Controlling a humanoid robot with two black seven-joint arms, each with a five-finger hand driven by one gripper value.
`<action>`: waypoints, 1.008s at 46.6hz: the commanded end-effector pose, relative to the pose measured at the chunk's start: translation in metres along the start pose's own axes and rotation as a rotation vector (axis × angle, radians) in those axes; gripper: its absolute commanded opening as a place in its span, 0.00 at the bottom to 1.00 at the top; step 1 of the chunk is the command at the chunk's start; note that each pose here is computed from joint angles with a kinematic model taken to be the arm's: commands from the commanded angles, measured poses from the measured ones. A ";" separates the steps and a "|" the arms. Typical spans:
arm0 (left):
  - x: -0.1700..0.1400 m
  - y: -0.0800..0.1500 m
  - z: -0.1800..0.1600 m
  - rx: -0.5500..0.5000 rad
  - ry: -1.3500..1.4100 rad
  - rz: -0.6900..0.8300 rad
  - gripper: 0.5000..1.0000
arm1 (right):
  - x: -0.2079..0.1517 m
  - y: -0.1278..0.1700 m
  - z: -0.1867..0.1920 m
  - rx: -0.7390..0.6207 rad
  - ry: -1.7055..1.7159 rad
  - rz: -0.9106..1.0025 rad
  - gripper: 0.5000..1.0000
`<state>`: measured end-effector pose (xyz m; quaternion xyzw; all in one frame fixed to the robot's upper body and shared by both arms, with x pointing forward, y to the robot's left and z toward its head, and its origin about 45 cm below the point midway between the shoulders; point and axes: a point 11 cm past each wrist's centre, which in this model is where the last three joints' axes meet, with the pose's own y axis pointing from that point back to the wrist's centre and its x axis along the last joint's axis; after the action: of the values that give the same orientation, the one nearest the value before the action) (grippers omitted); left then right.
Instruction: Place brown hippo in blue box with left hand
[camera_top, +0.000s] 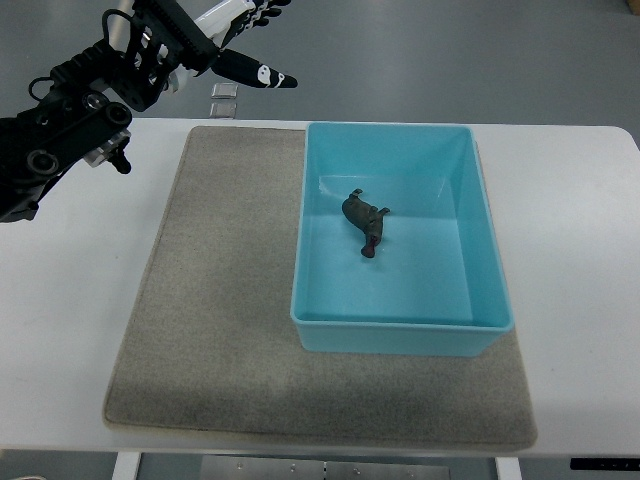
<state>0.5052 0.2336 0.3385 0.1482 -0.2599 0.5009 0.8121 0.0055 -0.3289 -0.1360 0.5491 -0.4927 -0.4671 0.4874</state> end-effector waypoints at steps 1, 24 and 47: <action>0.009 0.002 -0.008 0.022 0.095 0.046 0.99 | 0.000 0.000 0.000 0.000 0.000 0.000 0.87; 0.018 0.013 -0.061 0.126 0.651 0.257 0.99 | 0.000 0.000 0.000 0.000 0.000 0.000 0.87; -0.002 0.021 -0.092 0.091 1.049 0.259 0.99 | 0.000 0.000 0.000 0.000 0.000 0.000 0.87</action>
<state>0.5114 0.2836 0.2648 -0.1031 0.1725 0.6157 0.7619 0.0055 -0.3289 -0.1360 0.5491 -0.4927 -0.4671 0.4874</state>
